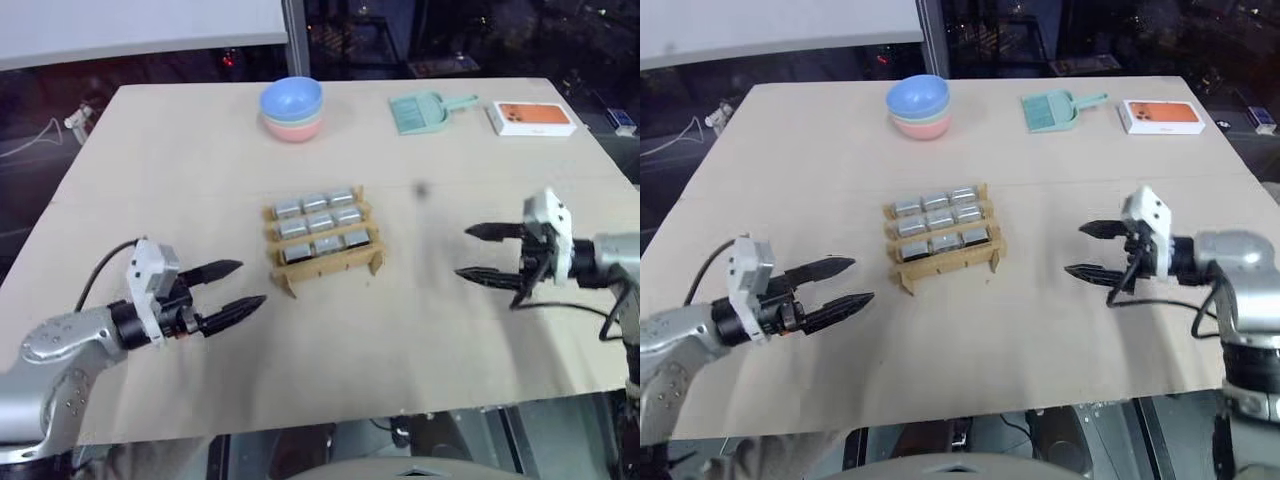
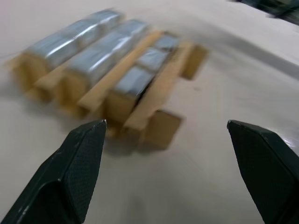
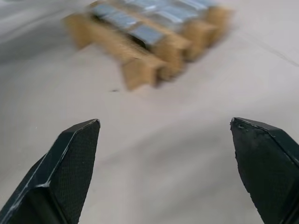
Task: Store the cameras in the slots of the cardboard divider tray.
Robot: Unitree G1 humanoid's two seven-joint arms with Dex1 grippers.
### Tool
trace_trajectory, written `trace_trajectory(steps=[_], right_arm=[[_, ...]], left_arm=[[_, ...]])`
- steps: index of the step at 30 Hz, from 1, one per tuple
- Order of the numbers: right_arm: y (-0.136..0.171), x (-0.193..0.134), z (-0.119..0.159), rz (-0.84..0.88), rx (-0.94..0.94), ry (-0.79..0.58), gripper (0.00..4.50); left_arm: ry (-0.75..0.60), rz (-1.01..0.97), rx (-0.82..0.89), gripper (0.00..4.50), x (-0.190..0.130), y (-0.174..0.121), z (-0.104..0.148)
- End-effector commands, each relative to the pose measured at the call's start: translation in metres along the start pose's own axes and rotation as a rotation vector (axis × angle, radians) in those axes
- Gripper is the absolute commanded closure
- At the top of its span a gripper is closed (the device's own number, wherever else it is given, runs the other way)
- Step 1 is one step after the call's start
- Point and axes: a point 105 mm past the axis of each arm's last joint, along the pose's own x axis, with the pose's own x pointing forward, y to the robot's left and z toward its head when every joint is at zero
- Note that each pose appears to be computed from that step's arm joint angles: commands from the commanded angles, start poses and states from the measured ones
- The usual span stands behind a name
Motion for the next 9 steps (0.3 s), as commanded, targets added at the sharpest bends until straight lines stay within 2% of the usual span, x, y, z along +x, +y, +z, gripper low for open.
trace_trajectory(steps=[1,5,9], right_arm=[[0.010,-0.021,-0.003,-0.080,-0.019,-0.056,0.02],[0.018,-0.034,-0.028,-0.123,0.036,-0.083,0.02],[0.016,-0.049,-0.052,-0.198,0.052,-0.110,0.02]], left_arm=[[-0.008,0.076,0.034,0.21,-0.001,-0.009,-0.011],[0.060,0.138,0.039,0.21,-0.006,-0.016,-0.039],[0.069,0.215,0.073,0.21,-0.016,-0.007,-0.051]])
